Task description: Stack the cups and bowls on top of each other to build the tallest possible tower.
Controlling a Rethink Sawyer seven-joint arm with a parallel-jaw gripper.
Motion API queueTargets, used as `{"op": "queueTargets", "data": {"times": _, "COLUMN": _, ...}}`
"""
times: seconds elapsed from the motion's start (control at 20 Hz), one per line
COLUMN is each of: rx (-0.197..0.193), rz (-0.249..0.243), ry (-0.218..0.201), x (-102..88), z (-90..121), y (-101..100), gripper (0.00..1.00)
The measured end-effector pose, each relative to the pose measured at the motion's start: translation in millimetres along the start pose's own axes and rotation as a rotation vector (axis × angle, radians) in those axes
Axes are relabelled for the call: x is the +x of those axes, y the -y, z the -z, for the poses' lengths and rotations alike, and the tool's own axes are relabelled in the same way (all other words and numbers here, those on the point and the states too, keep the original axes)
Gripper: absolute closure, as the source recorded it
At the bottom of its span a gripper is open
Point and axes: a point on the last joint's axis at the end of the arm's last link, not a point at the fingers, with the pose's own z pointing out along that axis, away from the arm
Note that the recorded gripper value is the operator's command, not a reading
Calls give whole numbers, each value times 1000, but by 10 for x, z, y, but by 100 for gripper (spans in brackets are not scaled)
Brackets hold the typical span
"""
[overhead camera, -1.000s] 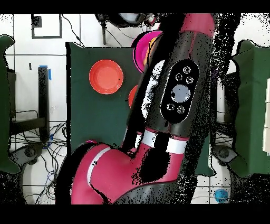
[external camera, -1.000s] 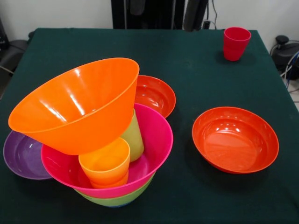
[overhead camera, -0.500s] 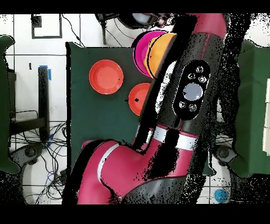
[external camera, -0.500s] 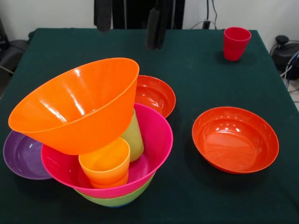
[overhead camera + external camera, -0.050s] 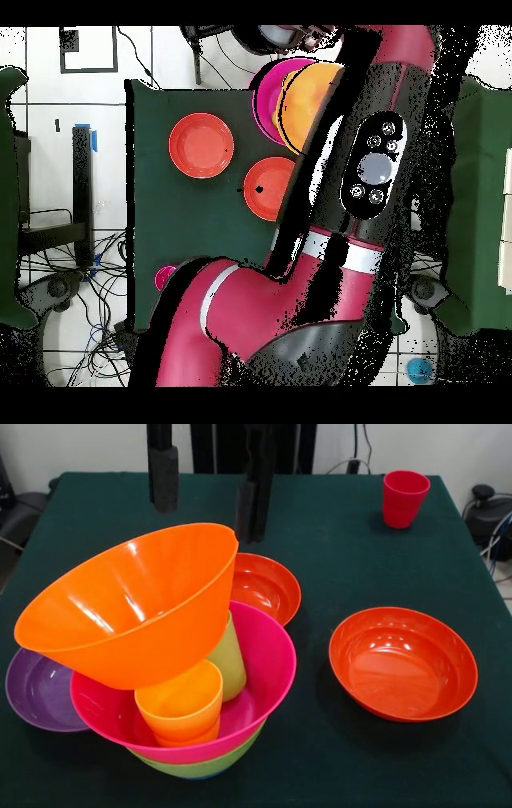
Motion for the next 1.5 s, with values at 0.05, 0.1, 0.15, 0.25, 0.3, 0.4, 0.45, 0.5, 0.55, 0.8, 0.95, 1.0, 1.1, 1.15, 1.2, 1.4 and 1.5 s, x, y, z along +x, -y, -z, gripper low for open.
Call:
{"op": "queueTargets", "data": {"times": 0.05, "rx": -3, "rz": 1, "ry": -2, "x": -1, "z": -19, "y": -8, "gripper": 0}}
{"op": "queueTargets", "data": {"times": 0.1, "rx": -6, "rz": 2, "ry": -4, "x": 0, "z": -34, "y": -16, "gripper": 0}}
{"op": "queueTargets", "data": {"times": 0.15, "rx": -9, "rz": 2, "ry": -5, "x": 1, "z": -48, "y": -23, "gripper": 0}}
{"op": "queueTargets", "data": {"times": 0.25, "rx": -17, "rz": 3, "ry": -11, "x": 2, "z": -93, "y": -41, "gripper": 0}}
{"op": "queueTargets", "data": {"times": 0.3, "rx": -19, "rz": 4, "ry": -14, "x": 2, "z": -121, "y": -50, "gripper": 0}}
{"op": "queueTargets", "data": {"times": 0.4, "rx": -23, "rz": 5, "ry": -19, "x": 2, "z": -158, "y": -64, "gripper": 0}}
{"op": "queueTargets", "data": {"times": 0.45, "rx": -24, "rz": 5, "ry": -20, "x": 2, "z": -169, "y": -67, "gripper": 0}}
{"op": "queueTargets", "data": {"times": 0.5, "rx": -24, "rz": 5, "ry": -23, "x": 4, "z": -187, "y": -72, "gripper": 0}}
{"op": "queueTargets", "data": {"times": 0.55, "rx": -26, "rz": 5, "ry": -29, "x": 9, "z": -224, "y": -84, "gripper": 0}}
{"op": "queueTargets", "data": {"times": 0.8, "rx": -34, "rz": 8, "ry": -40, "x": 32, "z": -289, "y": -140, "gripper": 0}}
{"op": "queueTargets", "data": {"times": 0.95, "rx": -36, "rz": 12, "ry": -45, "x": 46, "z": -323, "y": -183, "gripper": 0}}
{"op": "queueTargets", "data": {"times": 1.0, "rx": -37, "rz": 12, "ry": -48, "x": 52, "z": -334, "y": -195, "gripper": 0}}
{"op": "queueTargets", "data": {"times": 1.1, "rx": -39, "rz": 13, "ry": -52, "x": 63, "z": -359, "y": -216, "gripper": 0}}
{"op": "queueTargets", "data": {"times": 1.15, "rx": -40, "rz": 13, "ry": -56, "x": 69, "z": -379, "y": -226, "gripper": 0}}
{"op": "queueTargets", "data": {"times": 1.2, "rx": -40, "rz": 13, "ry": -58, "x": 72, "z": -388, "y": -228, "gripper": 0}}
{"op": "queueTargets", "data": {"times": 1.4, "rx": -27, "rz": 15, "ry": -64, "x": 91, "z": -465, "y": -229, "gripper": 0}}
{"op": "queueTargets", "data": {"times": 1.5, "rx": -23, "rz": 15, "ry": -66, "x": 96, "z": -491, "y": -227, "gripper": 0}}
